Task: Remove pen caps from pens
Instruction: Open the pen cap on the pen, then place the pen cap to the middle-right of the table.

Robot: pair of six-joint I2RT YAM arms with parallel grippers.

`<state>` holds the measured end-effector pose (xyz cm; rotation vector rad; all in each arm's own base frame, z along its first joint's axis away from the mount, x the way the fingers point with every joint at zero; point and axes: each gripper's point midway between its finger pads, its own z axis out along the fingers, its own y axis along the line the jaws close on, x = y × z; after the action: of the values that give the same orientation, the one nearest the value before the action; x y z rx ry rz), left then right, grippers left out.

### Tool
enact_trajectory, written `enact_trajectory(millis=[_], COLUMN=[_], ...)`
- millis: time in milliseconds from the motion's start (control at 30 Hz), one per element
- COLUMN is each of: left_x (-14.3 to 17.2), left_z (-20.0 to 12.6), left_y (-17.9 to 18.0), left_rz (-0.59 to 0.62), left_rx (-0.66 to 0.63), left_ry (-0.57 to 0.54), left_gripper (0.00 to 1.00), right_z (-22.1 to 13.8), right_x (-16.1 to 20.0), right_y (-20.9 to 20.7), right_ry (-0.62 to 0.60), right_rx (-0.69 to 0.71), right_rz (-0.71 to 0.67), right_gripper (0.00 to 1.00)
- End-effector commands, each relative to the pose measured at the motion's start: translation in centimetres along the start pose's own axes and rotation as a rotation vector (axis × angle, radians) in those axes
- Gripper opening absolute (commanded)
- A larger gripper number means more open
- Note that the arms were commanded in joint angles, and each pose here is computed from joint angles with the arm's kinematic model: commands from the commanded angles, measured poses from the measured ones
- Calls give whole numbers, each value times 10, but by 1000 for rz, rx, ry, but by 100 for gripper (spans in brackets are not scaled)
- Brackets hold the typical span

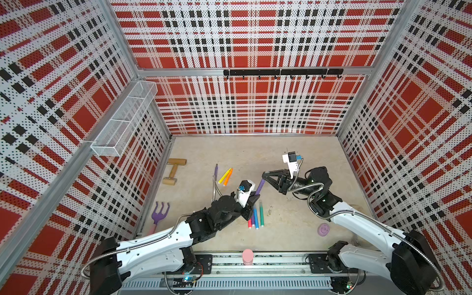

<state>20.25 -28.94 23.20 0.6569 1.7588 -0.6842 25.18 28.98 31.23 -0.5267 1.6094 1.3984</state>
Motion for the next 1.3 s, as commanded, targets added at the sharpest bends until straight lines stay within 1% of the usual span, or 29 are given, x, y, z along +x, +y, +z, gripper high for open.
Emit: enact_trajectory(millis=[0,100,233,267,400,567,667,767,833,867,900,967,1033,1100,1133,1167,1200,1267], left_x=[37,58,78,83,112,151,155,138,119,109,99,82,63,45,35,26,16,-1], left_z=[2,2,-1,-2,-4,-6,-8,-10,-14,-16,-19,-26,-34,-44,-49,-55,-60,-69], left_y=[-6,-8,-8,-8,-8,-10,-10,-8,-7,-7,-5,-1,7,16,20,23,28,35], left_rz=[-61,-91,-126,-156,-214,-264,-274,-263,-248,-240,-230,-212,-186,-164,-163,-155,-148,-138], left_rx=[56,68,69,74,76,70,66,57,59,57,54,38,-4,-43,-61,-77,-96,-124], left_ry=[72,114,128,132,181,248,233,171,113,84,52,3,-34,-71,-95,-120,-145,-184], left_gripper=[0,0,0,0,0,0,0,0,0,0,0,0,0,0,0,0,0,0], right_z=[-10,-18,-27,-29,-42,-51,-50,-51,-51,-52,-54,-66,-90,-129,-148,-164,-175,-174], right_x=[-69,-96,-125,-132,-161,-185,-189,-181,-170,-164,-156,-136,-109,-78,-63,-51,-35,-6], right_y=[36,39,43,43,44,48,50,44,33,21,2,-42,-93,-141,-159,-174,-189,-213], right_ry=[-192,-267,-356,-377,-467,-522,-520,-495,-453,-416,-369,-239,-54,154,235,309,374,472], right_rx=[-34,-13,13,19,36,51,54,79,134,203,309,567,859,1172,1297,1378,1412,1384], right_rz=[-146,-167,-200,-208,-224,-256,-269,-267,-263,-257,-240,-249,-276,-288,-285,-275,-235,-164], right_gripper=[0,0,0,0,0,0,0,0,0,0,0,0,0,0,0,0,0,0])
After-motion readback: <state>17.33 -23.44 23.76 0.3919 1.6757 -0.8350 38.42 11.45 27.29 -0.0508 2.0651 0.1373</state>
